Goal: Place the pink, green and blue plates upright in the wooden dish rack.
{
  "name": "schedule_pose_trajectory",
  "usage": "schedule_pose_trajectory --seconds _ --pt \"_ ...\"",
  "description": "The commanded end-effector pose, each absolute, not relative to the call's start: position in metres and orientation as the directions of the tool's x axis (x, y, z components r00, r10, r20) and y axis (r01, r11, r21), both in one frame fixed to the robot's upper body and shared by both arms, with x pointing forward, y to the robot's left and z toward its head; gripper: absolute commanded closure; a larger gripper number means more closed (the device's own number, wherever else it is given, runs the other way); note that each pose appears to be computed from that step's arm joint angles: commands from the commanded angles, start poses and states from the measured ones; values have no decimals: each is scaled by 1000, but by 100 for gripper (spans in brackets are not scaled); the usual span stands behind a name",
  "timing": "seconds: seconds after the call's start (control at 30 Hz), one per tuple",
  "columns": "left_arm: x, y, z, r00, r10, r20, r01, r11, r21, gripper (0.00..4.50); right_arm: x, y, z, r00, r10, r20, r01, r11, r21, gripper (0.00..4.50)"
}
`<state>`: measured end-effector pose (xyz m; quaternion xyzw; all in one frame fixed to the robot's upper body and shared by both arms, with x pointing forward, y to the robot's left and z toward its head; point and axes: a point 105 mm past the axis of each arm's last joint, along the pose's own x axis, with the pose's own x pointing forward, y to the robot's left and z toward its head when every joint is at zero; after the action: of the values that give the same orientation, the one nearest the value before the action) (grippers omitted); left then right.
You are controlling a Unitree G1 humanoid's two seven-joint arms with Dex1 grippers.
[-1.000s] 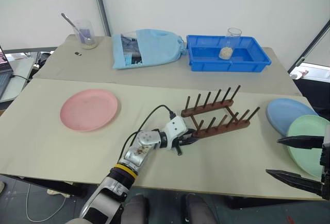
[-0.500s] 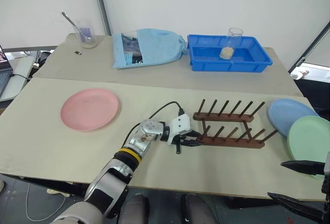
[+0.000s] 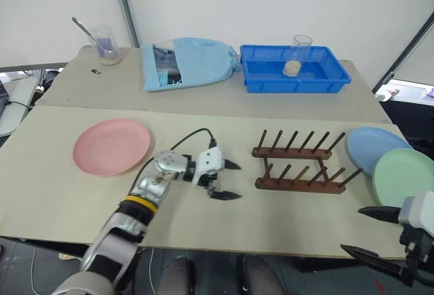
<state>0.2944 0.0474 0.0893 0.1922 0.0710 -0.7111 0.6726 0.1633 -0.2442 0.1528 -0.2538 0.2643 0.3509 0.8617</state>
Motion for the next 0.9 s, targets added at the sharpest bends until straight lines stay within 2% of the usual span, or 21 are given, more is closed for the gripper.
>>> schedule_pose_trajectory --seconds 0.03,0.2,0.23,0.4,0.43,0.5,0.67,0.9 --pt "270 21 97 -69 -944 -323 983 -119 138 179 187 -252 140 635 419 -649 -731 599 -328 53" --pt "268 -12 77 51 -934 -354 988 -5 157 424 219 -259 118 632 360 -687 -739 547 -393 225" --pt "268 -19 72 79 -928 -364 981 7 194 450 228 -260 114 644 349 -681 -731 544 -413 254" --pt "278 -44 59 208 -913 -350 960 123 250 450 259 -260 100 675 315 -667 -711 518 -475 432" --pt "285 -48 61 248 -909 -334 953 166 254 450 265 -260 99 685 307 -660 -703 517 -488 446" --pt "299 -53 67 323 -895 -308 932 245 266 450 276 -261 99 704 300 -643 -687 514 -513 446" --pt "326 -55 75 434 -859 -273 884 347 313 450 293 -265 101 732 292 -615 -662 515 -544 446" --pt "349 -55 82 493 -835 -245 851 404 335 450 308 -264 106 757 301 -580 -640 521 -565 446"
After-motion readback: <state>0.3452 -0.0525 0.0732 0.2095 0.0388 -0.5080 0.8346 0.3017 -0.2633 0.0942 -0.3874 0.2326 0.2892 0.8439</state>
